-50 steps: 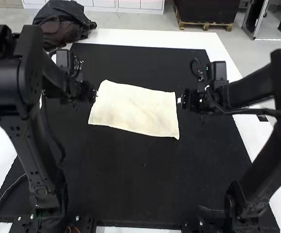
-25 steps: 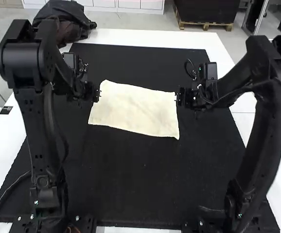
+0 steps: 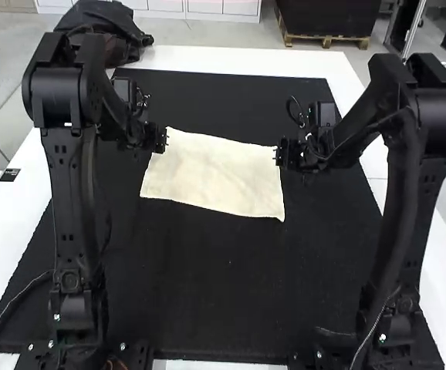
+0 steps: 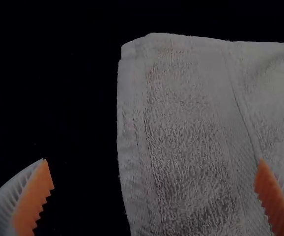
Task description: Fold the towel.
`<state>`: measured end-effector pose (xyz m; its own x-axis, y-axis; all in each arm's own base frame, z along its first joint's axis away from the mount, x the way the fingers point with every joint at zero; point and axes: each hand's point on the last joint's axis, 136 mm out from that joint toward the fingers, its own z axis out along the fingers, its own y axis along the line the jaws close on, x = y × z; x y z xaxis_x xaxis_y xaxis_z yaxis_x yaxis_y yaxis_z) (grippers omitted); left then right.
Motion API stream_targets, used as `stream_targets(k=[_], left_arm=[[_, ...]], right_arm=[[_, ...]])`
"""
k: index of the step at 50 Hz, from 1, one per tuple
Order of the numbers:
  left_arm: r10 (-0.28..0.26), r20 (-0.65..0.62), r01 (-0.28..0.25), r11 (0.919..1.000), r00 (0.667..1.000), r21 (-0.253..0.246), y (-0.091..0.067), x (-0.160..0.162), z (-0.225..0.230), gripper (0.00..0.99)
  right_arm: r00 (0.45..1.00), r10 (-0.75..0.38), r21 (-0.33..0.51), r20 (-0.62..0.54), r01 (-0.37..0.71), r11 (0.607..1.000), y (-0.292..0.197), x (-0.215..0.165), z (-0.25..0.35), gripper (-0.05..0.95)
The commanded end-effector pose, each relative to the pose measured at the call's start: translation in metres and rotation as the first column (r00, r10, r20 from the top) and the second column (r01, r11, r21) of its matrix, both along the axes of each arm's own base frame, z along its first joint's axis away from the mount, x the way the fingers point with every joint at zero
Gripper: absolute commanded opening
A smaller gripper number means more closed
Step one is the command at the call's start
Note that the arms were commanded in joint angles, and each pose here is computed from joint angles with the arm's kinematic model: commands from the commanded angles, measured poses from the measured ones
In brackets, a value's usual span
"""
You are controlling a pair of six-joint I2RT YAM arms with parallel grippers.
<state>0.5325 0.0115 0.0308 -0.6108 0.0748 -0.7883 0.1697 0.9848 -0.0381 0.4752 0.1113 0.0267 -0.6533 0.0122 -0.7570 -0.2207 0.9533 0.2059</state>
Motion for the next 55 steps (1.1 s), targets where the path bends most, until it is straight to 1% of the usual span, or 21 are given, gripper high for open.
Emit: stream_targets(k=[1, 14, 17, 39, 55], left_arm=[[-0.022, 0.03, 0.022, 0.9996, 0.999, 0.016, -0.003, 0.013, 0.006, 0.956], [-0.026, 0.009, 0.026, 0.9995, 1.0, 0.021, -0.002, 0.024, -0.003, 0.951], [-0.031, 0.006, 0.031, 0.9991, 0.999, 0.029, -0.002, 0.025, -0.006, 0.951], [-0.024, 0.017, 0.023, 0.9992, 1.0, 0.033, 0.005, 0.041, -0.006, 0.952], [-0.022, -0.022, 0.023, 0.9991, 1.0, 0.035, 0.007, 0.041, -0.018, 0.951]], right_arm=[[0.999, 0.007, 0.019, 0.038, -0.008, 1.0, 0.009, 0.018, 0.01, 0.9], [1.0, 0.006, 0.022, 0.027, -0.007, 1.0, 0.013, 0.032, -0.002, 0.9], [1.0, 0.005, 0.025, 0.021, -0.006, 1.0, 0.013, 0.033, -0.005, 0.91], [1.0, 0.012, 0.042, 0.02, -0.013, 0.999, 0.023, 0.053, -0.017, 0.9], [1.0, 0.012, 0.041, 0.012, -0.013, 0.999, 0.024, 0.057, -0.023, 0.91]])
